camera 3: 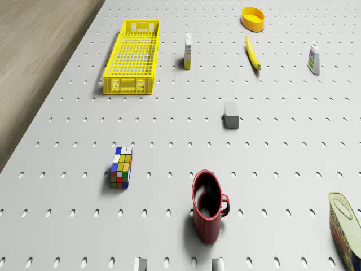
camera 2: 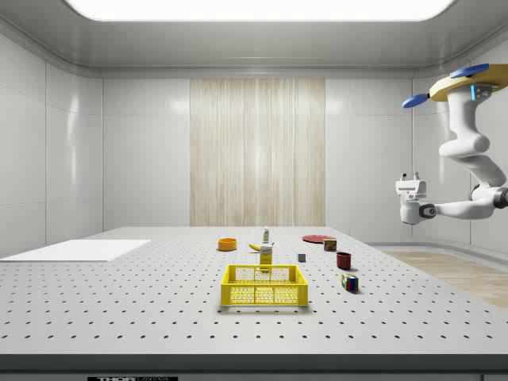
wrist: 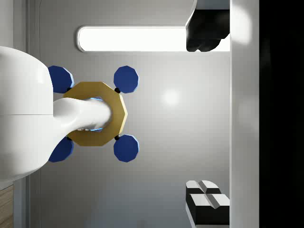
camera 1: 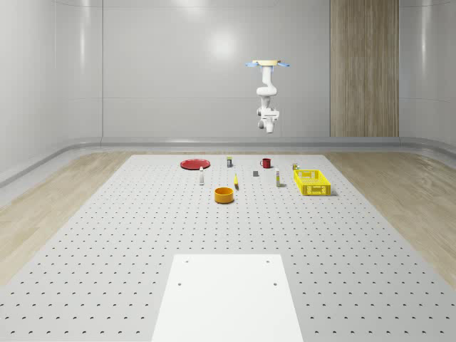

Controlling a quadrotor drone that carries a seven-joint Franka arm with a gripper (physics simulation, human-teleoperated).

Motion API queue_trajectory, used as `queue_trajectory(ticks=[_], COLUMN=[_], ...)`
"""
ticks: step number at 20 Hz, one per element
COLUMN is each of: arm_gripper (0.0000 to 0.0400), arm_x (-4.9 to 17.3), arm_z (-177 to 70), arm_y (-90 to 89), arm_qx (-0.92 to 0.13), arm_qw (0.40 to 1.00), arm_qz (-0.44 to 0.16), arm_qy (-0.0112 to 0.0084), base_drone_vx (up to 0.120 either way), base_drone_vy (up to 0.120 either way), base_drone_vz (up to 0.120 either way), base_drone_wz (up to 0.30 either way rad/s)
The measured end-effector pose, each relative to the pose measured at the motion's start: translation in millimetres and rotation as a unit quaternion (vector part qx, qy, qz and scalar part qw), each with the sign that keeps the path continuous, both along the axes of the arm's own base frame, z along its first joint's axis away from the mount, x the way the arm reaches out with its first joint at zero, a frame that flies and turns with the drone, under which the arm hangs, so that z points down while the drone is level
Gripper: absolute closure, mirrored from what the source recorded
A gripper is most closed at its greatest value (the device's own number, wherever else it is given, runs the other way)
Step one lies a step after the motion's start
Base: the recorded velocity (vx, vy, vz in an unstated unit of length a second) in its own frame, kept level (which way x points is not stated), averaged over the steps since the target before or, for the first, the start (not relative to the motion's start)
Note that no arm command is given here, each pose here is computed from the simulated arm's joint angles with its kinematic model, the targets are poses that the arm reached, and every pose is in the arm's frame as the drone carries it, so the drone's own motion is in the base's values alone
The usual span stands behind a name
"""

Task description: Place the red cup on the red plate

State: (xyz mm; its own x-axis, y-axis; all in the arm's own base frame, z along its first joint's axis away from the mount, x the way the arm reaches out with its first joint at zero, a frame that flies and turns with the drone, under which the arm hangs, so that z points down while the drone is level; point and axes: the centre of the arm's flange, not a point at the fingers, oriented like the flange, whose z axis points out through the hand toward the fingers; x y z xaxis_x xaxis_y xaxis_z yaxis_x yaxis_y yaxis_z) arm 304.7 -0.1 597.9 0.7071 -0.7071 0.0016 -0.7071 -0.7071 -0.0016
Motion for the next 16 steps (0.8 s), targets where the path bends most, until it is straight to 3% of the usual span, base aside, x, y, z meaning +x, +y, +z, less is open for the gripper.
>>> queue_trajectory(ticks=[2, 5, 10, 16], arm_gripper=[0.0, 0.0, 0.0, 0.0], arm_x=[-2.6, -3.7, -2.1, -0.7], arm_z=[15, 37, 66, 85], arm_y=[-0.1, -0.1, 0.0, 0.0], arm_qx=[0.0, 0.0, 0.0, 0.0], arm_qw=[1.0, 1.0, 1.0, 1.0], arm_qz=[0.0, 0.0, 0.0, 0.0], arm_qy=[-0.0008, -0.002, -0.0039, -0.0063], base_drone_vx=[0.0, 0.093, 0.12, 0.12], base_drone_vy=[-0.12, -0.12, -0.112, 0.0], base_drone_vz=[0.0, 0.0, 0.0, 0.0], base_drone_wz=[0.0, 0.0, 0.0, 0.0])
